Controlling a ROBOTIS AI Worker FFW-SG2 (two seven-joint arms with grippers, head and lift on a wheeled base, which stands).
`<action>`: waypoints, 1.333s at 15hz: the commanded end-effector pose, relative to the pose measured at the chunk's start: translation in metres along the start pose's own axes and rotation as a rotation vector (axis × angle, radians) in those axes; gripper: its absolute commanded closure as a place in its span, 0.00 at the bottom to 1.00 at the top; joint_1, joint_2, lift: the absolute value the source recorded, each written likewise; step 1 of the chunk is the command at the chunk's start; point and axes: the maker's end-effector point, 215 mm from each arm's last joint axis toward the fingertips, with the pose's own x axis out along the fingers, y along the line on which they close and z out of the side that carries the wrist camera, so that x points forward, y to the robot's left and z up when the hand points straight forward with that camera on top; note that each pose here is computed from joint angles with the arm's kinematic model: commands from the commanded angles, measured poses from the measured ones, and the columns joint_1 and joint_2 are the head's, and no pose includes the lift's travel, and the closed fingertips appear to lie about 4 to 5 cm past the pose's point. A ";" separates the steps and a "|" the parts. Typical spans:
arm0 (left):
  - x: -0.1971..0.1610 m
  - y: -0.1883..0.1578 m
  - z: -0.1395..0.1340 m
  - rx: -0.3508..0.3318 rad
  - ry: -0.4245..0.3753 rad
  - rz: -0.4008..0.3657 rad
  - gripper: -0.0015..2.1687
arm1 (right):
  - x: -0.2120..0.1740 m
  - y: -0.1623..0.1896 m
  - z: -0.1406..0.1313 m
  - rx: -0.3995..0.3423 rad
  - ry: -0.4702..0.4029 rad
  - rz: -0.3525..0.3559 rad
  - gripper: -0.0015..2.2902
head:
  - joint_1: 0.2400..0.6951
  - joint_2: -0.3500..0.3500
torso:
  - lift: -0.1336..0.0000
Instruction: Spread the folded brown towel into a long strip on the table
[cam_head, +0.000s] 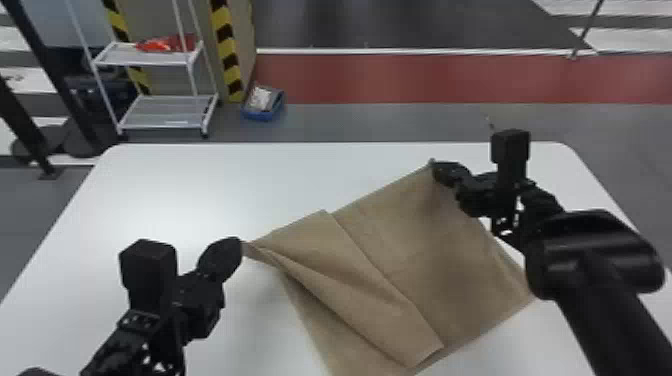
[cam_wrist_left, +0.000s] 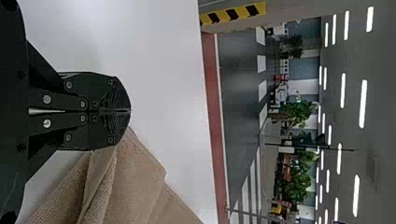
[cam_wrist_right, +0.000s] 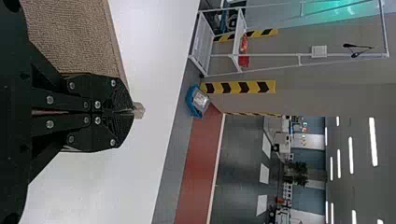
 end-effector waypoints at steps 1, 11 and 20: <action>-0.004 0.014 0.033 0.010 -0.055 0.026 0.64 | -0.030 -0.028 0.017 0.001 -0.017 -0.025 0.65 | 1.00 0.50 | 0.08; -0.036 0.021 0.114 -0.056 -0.162 -0.052 0.64 | -0.163 -0.140 0.050 0.064 -0.101 -0.174 0.65 | 0.93 0.33 | 0.08; 0.014 -0.047 -0.014 -0.033 0.013 -0.153 0.63 | -0.204 -0.139 -0.030 0.199 -0.060 -0.247 0.65 | 1.00 0.14 | 0.08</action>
